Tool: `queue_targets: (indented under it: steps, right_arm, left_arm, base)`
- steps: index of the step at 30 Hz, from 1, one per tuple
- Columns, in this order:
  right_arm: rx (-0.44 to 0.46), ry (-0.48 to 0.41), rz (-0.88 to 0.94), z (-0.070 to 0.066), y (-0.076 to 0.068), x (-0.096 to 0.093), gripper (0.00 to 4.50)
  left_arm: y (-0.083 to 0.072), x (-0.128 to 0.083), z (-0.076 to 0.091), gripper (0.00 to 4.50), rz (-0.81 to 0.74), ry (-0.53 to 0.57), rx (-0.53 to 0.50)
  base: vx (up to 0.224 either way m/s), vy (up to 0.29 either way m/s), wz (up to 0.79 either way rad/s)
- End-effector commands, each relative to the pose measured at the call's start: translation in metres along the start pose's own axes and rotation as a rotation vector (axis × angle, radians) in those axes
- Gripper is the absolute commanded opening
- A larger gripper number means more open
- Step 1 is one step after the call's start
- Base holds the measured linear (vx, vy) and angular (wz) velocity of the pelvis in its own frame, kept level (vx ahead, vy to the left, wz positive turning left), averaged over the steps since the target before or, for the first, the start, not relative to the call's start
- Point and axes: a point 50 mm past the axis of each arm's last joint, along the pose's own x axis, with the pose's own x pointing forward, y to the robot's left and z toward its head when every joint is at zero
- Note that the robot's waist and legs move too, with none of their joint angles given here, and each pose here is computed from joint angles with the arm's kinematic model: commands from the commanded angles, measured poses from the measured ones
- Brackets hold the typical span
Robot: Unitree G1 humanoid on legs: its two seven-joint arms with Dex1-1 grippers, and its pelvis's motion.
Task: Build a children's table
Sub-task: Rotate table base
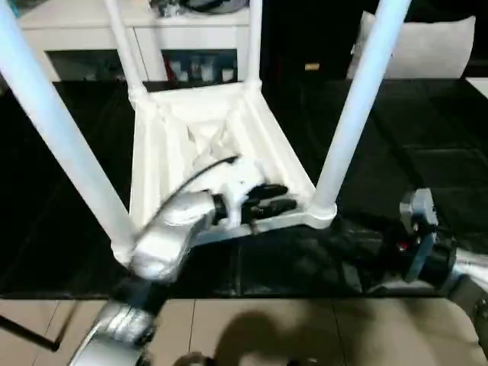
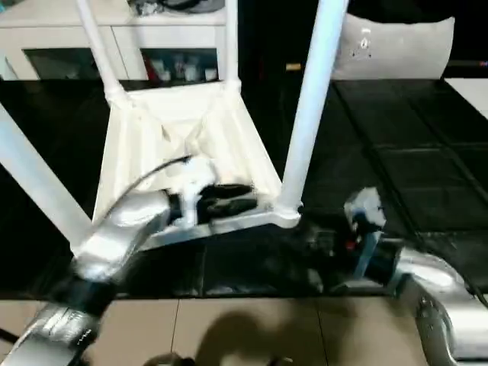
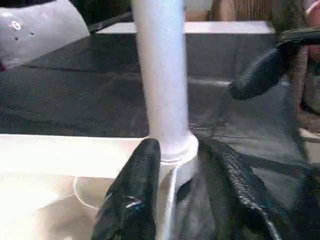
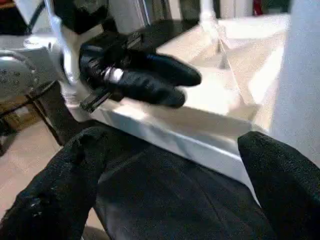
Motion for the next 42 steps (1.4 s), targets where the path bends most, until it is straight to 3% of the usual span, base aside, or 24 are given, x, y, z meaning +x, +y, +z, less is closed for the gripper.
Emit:
queue_targets:
  steps: [1,9,12,13,16,18,21,23,31,36,42]
  right_arm:
    - [-0.017,-0.03,0.004,0.005,0.003,0.011,4.5]
    - [-0.029,-0.063,0.009,0.007,0.006,0.042,4.5]
    - [-0.032,-0.085,-0.025,0.009,0.005,0.059,4.5]
    - [-0.03,-0.089,-0.034,0.009,0.005,0.067,4.5]
    - [-0.03,-0.09,-0.035,0.01,0.006,0.072,4.5]
    - [-0.029,-0.093,-0.051,0.01,0.005,0.074,4.5]
    - [-0.021,-0.099,-0.205,0.009,-0.011,0.083,4.5]
    - [-0.021,-0.1,-0.244,0.009,-0.015,0.085,4.5]
    - [-0.011,-0.13,-0.489,0.013,-0.044,0.074,4.5]
    - [-0.019,-0.141,-0.545,0.015,-0.052,0.07,4.5]
    - [-0.031,-0.133,-0.588,0.015,-0.062,0.065,4.5]
  left_arm:
    - [-0.012,-0.006,-0.001,1.94,-0.034,0.01,-0.023]
    - [-0.025,-0.029,-0.02,2.63,0.06,0.065,-0.111]
    - [-0.037,-0.046,-0.029,2.66,0.075,0.13,-0.17]
    - [-0.046,-0.052,-0.032,3.02,0.055,0.169,-0.196]
    - [-0.051,-0.056,-0.033,3.19,0.042,0.188,-0.204]
    - [-0.052,-0.058,-0.034,3.45,0.049,0.198,-0.21]
    - [-0.053,-0.069,-0.037,3.51,0.088,0.256,-0.202]
    - [-0.052,-0.072,-0.037,3.84,0.098,0.273,-0.201]
    - [-0.035,-0.089,-0.045,4.35,0.257,0.388,-0.122]
    - [-0.031,-0.091,-0.044,4.46,0.266,0.332,-0.105]
    - [-0.034,-0.11,-0.04,4.46,0.216,0.306,-0.143]
  base:
    - [0.0,0.0,0.0]
    - [0.0,0.0,0.0]
    - [0.0,0.0,0.0]
    - [0.0,0.0,0.0]
    - [0.0,0.0,0.0]
    - [0.0,0.0,0.0]
    - [0.0,0.0,0.0]
    - [0.0,0.0,0.0]
    - [0.0,0.0,0.0]
    - [0.0,0.0,0.0]
    - [0.0,0.0,0.0]
